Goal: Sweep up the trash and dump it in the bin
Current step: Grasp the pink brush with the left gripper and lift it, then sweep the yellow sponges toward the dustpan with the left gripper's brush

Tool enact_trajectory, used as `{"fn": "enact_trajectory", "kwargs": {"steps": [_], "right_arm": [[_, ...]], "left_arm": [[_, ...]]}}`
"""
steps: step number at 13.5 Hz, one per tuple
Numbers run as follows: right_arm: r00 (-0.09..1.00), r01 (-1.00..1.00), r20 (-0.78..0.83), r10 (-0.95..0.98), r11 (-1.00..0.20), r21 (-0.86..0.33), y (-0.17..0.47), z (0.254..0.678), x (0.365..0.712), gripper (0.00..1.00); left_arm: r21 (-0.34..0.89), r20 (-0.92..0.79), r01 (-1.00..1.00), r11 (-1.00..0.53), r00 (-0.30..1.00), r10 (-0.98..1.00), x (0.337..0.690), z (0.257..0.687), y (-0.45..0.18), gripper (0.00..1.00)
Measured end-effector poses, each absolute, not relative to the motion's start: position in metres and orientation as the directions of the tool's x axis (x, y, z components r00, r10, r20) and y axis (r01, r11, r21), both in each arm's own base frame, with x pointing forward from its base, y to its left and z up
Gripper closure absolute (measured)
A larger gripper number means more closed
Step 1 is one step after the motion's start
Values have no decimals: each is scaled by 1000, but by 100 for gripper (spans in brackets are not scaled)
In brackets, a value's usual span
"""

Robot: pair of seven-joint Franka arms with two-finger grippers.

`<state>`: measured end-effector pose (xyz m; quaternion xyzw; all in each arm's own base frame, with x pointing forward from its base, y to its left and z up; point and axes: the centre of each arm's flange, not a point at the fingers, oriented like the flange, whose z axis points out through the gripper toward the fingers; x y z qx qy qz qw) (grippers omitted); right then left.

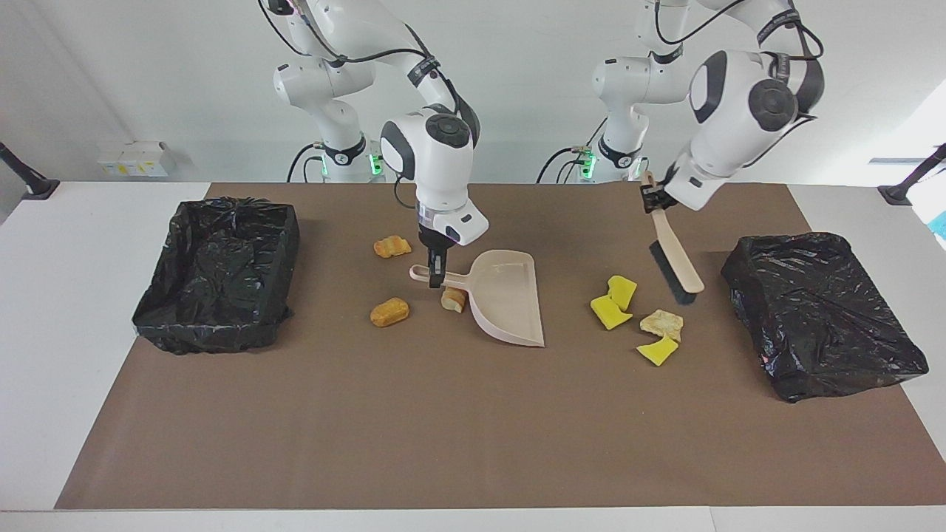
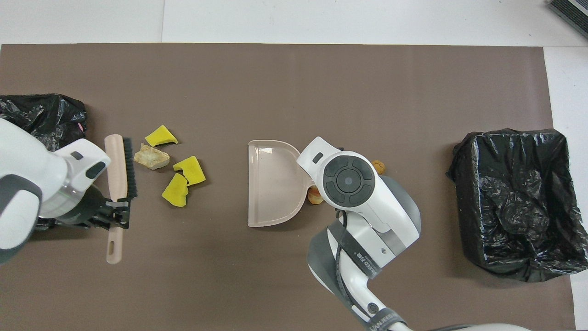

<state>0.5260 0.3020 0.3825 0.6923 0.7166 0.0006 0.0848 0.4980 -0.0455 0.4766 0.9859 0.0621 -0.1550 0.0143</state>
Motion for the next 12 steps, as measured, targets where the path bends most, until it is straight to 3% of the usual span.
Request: {"fn": "enact_trajectory", "kwargs": {"steps": [2,5,12], "right_arm": [[-28,992,-126,992,43,116,301,379,527,67],[-43,990,-127,991,59,125,309,376,525,67],[-44,989,-131,990,61,133,317,363,524,67]], "left_arm": [[-31,-301,129,-991,944,132,538,466,-11,73],[-95,-338,59,-994,937,88,575,420,-10,73],[-25,-362,-93,-995,929,-78,564,352,-17,73]]}}
